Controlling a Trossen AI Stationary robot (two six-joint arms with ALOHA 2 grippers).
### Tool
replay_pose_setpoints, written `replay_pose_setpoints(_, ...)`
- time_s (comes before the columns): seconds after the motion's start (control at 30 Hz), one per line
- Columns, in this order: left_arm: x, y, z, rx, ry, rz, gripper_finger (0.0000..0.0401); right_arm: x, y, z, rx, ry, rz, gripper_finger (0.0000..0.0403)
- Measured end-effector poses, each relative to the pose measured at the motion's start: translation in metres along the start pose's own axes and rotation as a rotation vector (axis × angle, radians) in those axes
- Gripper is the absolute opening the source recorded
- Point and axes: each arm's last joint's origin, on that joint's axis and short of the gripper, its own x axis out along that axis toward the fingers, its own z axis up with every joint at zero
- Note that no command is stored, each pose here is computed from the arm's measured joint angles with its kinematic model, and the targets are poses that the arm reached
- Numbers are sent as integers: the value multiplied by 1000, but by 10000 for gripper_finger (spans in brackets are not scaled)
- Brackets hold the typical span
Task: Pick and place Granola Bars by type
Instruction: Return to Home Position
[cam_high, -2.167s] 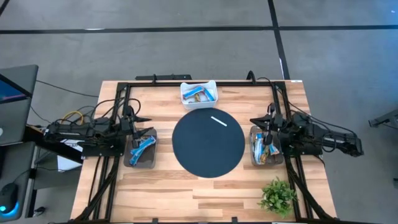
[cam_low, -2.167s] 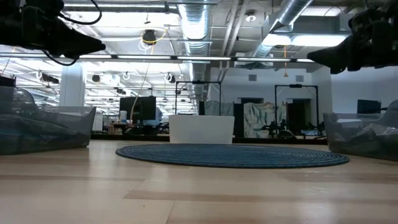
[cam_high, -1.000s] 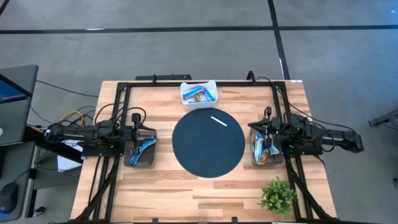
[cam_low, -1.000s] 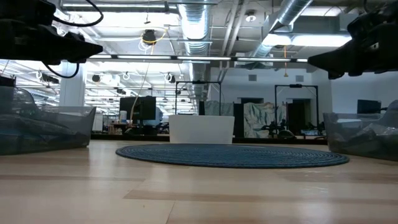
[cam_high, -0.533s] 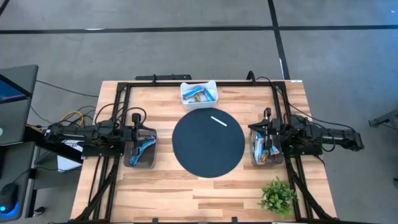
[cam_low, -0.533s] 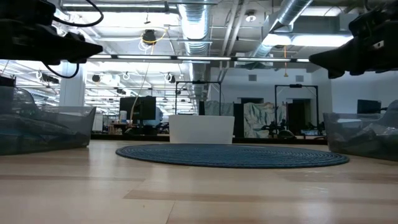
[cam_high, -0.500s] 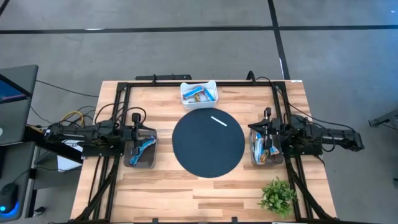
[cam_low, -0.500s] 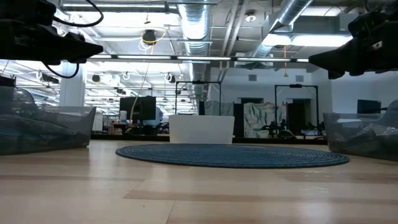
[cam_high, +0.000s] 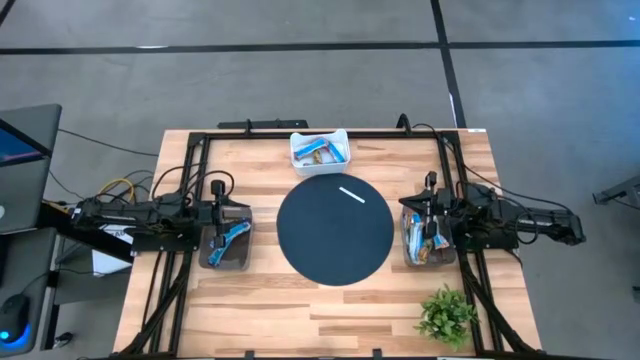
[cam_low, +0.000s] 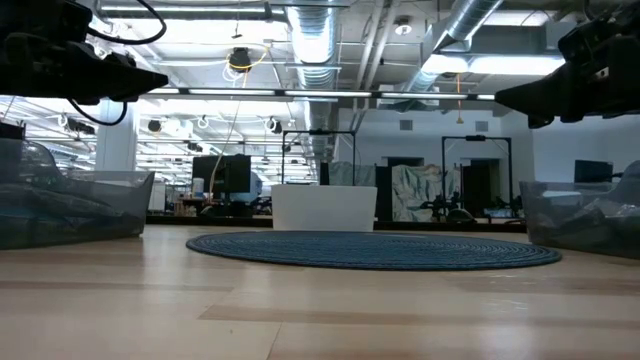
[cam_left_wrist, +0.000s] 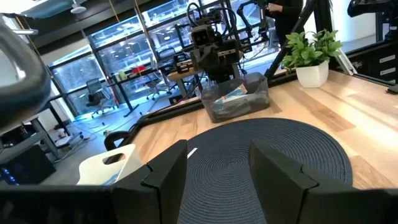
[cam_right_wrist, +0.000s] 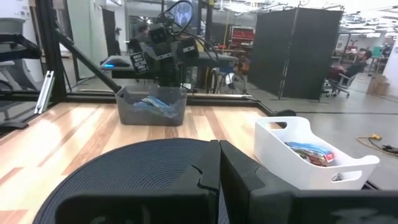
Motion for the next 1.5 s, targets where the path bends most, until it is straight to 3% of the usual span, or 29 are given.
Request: replay_pose_setpoints(1.5, 0, 0, 0, 5, -2, -7, 165, 0, -1, -1, 0, 6, -24, 0)
